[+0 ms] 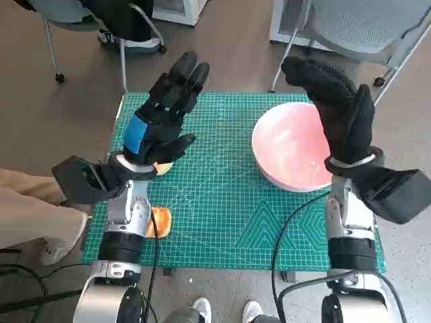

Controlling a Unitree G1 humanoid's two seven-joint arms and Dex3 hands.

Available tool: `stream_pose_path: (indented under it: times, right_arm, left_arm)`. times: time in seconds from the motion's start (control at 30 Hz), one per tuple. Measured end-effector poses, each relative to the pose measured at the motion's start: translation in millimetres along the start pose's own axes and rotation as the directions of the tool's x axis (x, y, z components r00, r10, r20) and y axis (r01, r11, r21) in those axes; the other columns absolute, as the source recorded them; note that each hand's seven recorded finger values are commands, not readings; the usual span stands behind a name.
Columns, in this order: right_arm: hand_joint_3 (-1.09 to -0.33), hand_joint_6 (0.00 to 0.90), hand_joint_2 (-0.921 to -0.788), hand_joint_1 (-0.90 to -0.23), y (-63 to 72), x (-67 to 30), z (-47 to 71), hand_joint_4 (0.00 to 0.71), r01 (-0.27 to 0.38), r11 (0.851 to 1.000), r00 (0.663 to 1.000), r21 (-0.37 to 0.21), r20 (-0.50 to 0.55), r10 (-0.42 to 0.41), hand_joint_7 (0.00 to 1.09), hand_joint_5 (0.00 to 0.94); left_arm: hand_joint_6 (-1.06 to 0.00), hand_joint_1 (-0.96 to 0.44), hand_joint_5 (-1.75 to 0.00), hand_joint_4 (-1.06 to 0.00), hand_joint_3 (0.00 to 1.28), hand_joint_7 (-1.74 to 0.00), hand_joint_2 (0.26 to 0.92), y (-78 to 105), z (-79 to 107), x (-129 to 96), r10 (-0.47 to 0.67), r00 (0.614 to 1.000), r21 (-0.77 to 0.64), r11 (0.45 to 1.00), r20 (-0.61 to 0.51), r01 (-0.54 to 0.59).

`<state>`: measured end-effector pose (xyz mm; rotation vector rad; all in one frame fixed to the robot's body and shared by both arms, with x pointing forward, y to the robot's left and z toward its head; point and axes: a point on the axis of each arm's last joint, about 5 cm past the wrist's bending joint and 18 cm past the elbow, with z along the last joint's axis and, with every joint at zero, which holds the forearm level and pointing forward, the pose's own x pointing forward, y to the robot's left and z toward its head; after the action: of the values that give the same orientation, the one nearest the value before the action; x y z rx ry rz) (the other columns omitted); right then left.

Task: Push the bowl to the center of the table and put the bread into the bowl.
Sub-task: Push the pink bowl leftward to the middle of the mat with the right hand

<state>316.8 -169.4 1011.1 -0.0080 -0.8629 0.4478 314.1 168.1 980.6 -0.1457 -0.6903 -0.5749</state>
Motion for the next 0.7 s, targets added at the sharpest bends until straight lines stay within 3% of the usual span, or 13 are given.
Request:
stream_pose_path:
  times: [0.7]
  right_arm:
    - [-0.727,0.087,-0.921,-0.675,-0.2,0.7,1.1,0.208,-0.003,1.0,1.0,-0.003,0.004,0.003,0.49,0.0]
  left_arm:
    - [-0.16,-0.64,0.0,-0.01,0.23,0.0,0.921,-1.0,-0.5,0.3,-0.001,1.0,-0.001,1.0,-0.001,0.001]
